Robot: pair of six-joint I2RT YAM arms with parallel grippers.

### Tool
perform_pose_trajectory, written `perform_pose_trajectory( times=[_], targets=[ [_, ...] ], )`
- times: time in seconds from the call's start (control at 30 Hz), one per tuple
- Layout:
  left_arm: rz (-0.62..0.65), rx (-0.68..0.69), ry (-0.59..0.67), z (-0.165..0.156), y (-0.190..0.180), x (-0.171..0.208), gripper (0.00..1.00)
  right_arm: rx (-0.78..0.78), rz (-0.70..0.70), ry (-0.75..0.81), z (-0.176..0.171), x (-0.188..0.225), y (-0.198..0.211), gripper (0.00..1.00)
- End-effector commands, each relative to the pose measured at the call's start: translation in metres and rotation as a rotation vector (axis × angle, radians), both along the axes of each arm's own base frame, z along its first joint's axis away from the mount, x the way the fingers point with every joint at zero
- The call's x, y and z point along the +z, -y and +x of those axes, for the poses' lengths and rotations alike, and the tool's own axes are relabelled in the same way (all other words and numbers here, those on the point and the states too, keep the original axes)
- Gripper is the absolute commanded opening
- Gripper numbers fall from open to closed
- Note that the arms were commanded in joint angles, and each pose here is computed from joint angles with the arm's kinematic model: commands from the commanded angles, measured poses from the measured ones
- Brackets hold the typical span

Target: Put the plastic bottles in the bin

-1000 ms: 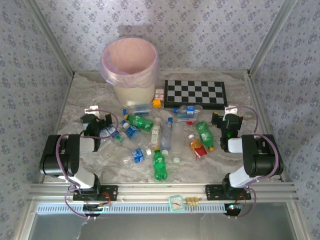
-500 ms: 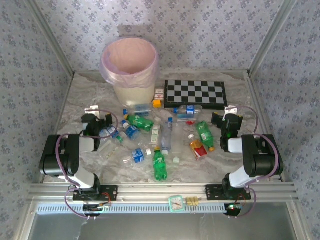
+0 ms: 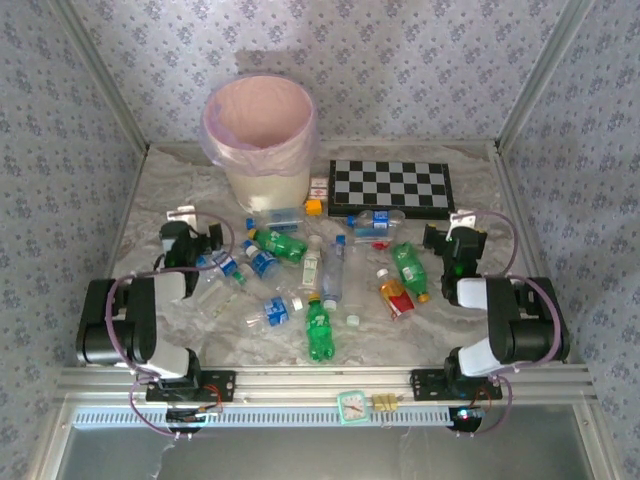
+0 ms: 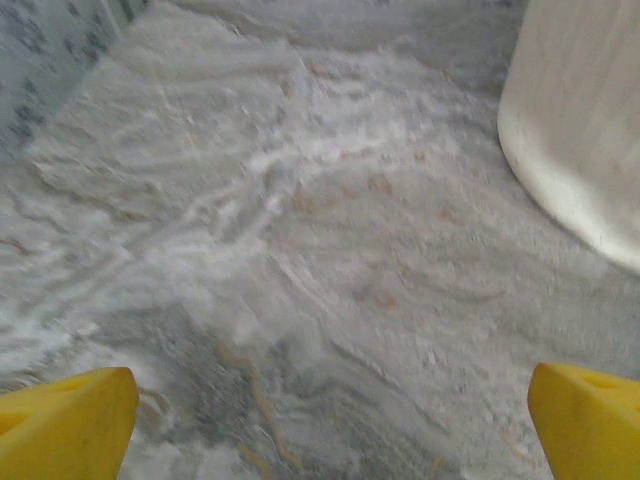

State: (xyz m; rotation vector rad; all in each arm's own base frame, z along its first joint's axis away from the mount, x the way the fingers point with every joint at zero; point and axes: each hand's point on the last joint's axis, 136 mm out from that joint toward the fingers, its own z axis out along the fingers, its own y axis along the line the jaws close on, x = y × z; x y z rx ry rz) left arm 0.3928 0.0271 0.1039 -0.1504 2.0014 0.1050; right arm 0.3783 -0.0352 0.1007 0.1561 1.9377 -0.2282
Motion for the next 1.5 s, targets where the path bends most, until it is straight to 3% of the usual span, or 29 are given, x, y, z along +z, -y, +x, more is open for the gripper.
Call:
perform_pose_trajectory(
  times=[0.0, 0.1, 0.27, 0.4, 0.53, 0.77, 0.97, 1.17, 1.47],
  targets=[
    [0.007, 0.106, 0.045, 0.000, -0.016, 0.037, 1.00, -0.054, -0.037, 0.018, 0.000, 0.032, 0.006, 1.00],
    [-0.040, 0.173, 0.146, -0.003, -0.023, 0.072, 1.00, -0.124, 0.035, -0.026, -0.005, 0.049, 0.011, 1.00],
    [-0.249, 0.218, 0.260, -0.010, -0.020, 0.122, 1.00, -0.112, 0.194, -0.087, -0.015, 0.077, -0.009, 1.00],
    [-0.439, 0.230, 0.264, -0.016, -0.008, 0.130, 1.00, -0.008, 0.289, -0.176, -0.022, 0.082, -0.042, 1.00],
    [-0.577, 0.173, 0.210, -0.024, 0.029, 0.118, 1.00, 0.158, 0.341, -0.356, -0.039, 0.074, -0.085, 1.00],
    [-0.653, 0.103, 0.079, -0.052, 0.087, 0.089, 0.99, 0.259, 0.299, -0.697, -0.083, 0.047, -0.118, 1.00],
    [-0.680, 0.054, 0.044, -0.065, 0.121, 0.082, 0.98, 0.243, 0.217, -0.893, -0.098, 0.011, -0.118, 0.92],
    [-0.672, -0.037, -0.004, -0.063, 0.160, 0.076, 0.98, 0.223, 0.160, -0.953, -0.090, -0.018, -0.115, 0.79],
    [-0.674, -0.193, -0.061, -0.055, 0.211, 0.073, 0.99, 0.232, 0.093, -0.955, -0.062, -0.042, -0.117, 0.77]
  ],
)
